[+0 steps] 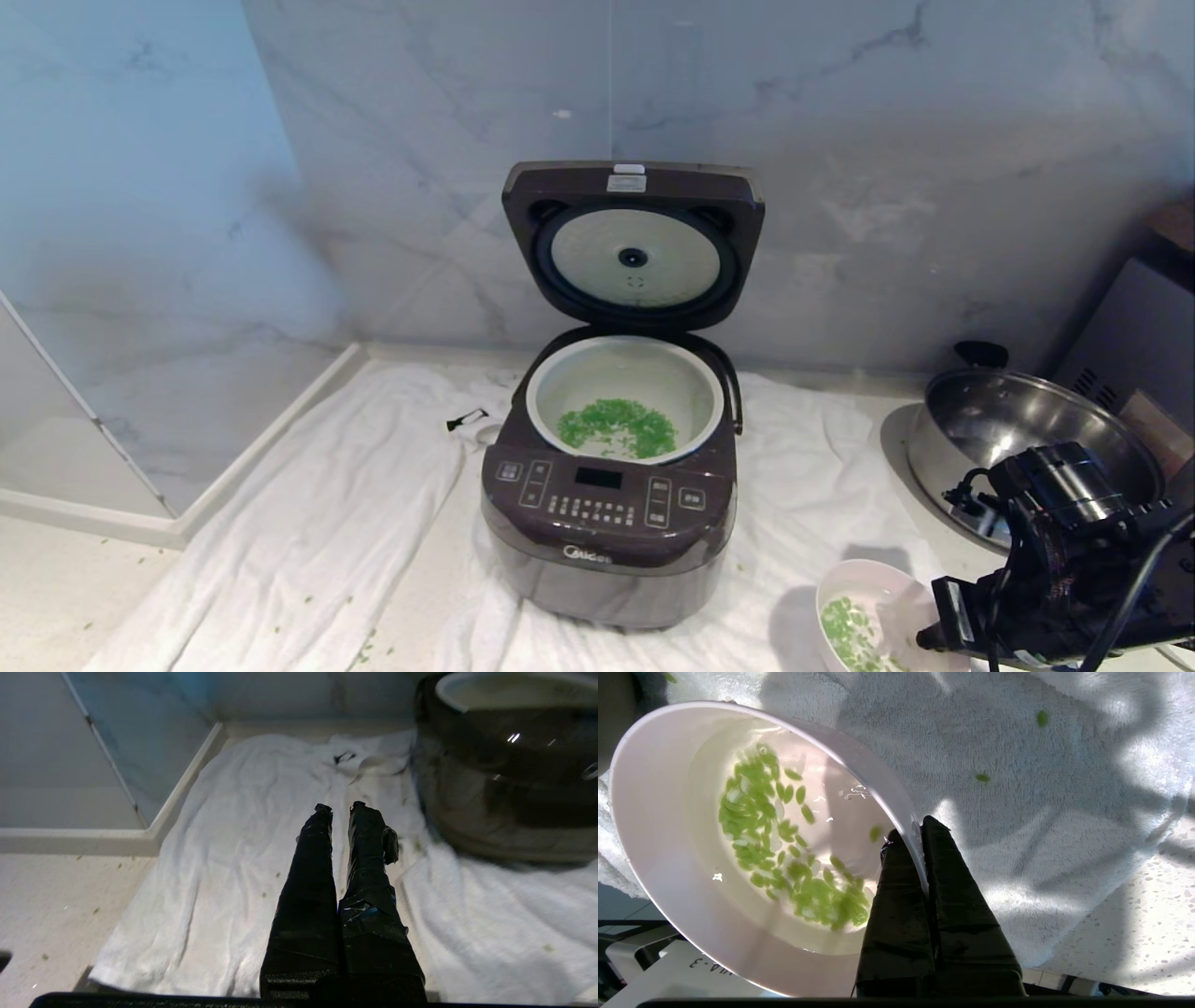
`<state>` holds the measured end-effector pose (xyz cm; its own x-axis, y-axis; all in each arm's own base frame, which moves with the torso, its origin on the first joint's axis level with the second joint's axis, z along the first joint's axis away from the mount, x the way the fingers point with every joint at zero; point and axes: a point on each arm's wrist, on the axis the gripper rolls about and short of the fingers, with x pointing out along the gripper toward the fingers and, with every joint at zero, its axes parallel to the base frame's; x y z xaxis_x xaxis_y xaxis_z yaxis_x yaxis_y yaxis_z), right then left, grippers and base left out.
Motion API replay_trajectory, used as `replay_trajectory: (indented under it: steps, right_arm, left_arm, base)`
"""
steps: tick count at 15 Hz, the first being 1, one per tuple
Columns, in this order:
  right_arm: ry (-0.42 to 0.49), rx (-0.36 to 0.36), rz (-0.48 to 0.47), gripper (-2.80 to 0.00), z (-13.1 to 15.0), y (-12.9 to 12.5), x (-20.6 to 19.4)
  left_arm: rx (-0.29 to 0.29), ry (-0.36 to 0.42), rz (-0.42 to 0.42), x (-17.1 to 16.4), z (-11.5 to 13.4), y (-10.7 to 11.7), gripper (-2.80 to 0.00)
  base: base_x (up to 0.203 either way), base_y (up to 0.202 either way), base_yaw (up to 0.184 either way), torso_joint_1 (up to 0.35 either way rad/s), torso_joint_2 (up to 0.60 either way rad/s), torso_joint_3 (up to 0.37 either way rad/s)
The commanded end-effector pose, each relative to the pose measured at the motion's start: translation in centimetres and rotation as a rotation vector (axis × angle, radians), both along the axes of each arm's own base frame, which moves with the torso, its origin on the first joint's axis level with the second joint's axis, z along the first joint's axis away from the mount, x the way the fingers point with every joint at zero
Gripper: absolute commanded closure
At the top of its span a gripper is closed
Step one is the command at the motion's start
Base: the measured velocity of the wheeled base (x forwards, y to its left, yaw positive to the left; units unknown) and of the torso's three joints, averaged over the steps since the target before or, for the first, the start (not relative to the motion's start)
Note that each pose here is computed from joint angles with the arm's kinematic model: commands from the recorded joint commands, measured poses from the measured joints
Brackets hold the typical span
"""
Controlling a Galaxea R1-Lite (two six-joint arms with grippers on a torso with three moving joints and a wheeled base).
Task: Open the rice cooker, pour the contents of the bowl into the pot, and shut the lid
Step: Pour the water from the bowl into the rice cooker
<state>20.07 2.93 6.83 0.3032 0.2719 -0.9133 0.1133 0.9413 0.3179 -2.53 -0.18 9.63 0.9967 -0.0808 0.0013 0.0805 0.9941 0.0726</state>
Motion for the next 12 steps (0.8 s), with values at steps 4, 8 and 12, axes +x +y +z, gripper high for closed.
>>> replay_trajectory:
  steps: [4, 8, 12]
  right_arm:
    - [0.006, 0.004, -0.001, 0.00, -0.1, 0.0, -0.1]
    - [0.007, 0.018, 0.002, 0.00, -0.1, 0.0, 0.1]
    - [0.010, 0.019, -0.002, 0.00, -0.1, 0.0, 0.1]
  left_arm:
    - [-0.097, 0.043, -0.135, 3.7, 8.3, -0.3, 0.00]
    - [-0.109, 0.056, -0.401, 10.1, 12.4, -1.1, 0.00]
    - [-0.107, 0.112, -0.655, 18.5, 15.0, -5.5, 0.00]
  base:
    - [0.000, 0.000, 0.000, 0.000, 0.00, 0.000]
    - [0.000, 0.000, 0.000, 0.000, 0.00, 0.000]
    - [0.000, 0.000, 0.000, 0.000, 0.00, 0.000]
